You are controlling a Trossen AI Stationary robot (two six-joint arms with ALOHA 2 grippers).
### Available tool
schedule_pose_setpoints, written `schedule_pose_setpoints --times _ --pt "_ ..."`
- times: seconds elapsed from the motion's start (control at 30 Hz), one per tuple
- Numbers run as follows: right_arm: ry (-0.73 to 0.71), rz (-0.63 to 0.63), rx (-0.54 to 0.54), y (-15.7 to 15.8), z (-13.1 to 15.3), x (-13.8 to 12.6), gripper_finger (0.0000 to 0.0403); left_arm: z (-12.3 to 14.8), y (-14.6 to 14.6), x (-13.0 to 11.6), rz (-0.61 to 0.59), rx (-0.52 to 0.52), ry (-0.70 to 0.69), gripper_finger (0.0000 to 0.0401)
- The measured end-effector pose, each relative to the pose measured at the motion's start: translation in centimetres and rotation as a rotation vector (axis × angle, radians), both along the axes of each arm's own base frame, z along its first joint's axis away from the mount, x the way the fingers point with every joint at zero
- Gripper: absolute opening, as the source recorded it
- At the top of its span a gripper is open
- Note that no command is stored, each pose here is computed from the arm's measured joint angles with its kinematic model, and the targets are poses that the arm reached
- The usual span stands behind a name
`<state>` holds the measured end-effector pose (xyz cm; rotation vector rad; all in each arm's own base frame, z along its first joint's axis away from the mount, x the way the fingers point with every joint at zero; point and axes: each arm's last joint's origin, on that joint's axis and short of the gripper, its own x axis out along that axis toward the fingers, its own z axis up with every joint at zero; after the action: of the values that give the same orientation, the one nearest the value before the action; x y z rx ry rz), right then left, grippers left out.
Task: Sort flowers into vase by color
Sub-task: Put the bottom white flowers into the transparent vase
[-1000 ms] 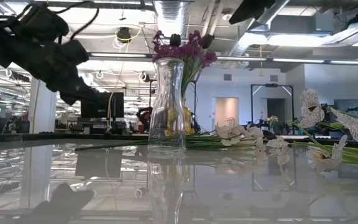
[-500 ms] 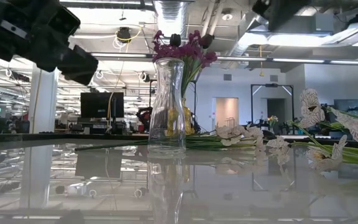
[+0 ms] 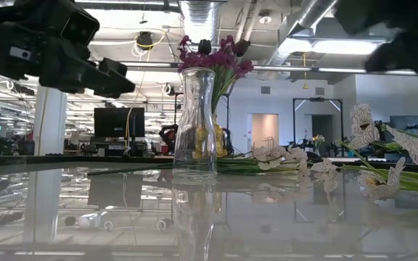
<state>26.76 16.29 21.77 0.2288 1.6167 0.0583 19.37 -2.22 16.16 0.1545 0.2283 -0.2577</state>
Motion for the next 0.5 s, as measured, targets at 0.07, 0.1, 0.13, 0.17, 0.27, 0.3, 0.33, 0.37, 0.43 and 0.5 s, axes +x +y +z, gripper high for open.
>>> schedule_pose_setpoints --times 0.07,0.1,0.13,0.17,0.27,0.3,0.33,0.37,0.43,0.5 --pt "0.046 0.014 0.01 0.8 -0.8 -0.2 0.0201 -0.3 0.0 0.1 -0.003 0.001 0.021 0.0198" --pt "0.061 0.029 0.012 1.2 -1.2 -0.3 0.0207 -0.5 0.0 0.1 0.0 -0.005 0.037 0.0197" --pt "0.076 0.05 0.013 1.6 -1.6 -0.4 0.0211 -0.7 0.0 0.1 0.002 -0.017 0.05 0.0197" --pt "0.092 0.07 0.009 2.0 -1.9 -0.6 0.0215 -0.8 0.0 0.2 0.003 -0.034 0.057 0.0197" --pt "0.15 0.11 -0.029 2.8 -3.0 -1.2 0.0222 -1.0 -0.2 0.2 -0.013 -0.09 0.085 0.0196" --pt "0.172 0.12 -0.044 3.0 -3.3 -1.4 0.0223 -1.1 -0.2 0.2 -0.02 -0.105 0.097 0.0196" --pt "0.194 0.127 -0.061 3.1 -3.5 -1.6 0.0223 -1.1 -0.3 0.2 -0.023 -0.12 0.103 0.0196" --pt "0.217 0.131 -0.079 3.2 -3.8 -1.8 0.0223 -1.1 -0.4 0.2 -0.025 -0.13 0.104 0.0196" --pt "0.245 0.139 -0.092 3.5 -4.5 -1.9 0.0223 -1.1 -0.7 0.2 -0.027 -0.148 0.109 0.0196" --pt "0.252 0.15 -0.079 4.0 -5.0 -2.0 0.0223 -1.1 -1.1 0.1 -0.026 -0.166 0.116 0.0196"
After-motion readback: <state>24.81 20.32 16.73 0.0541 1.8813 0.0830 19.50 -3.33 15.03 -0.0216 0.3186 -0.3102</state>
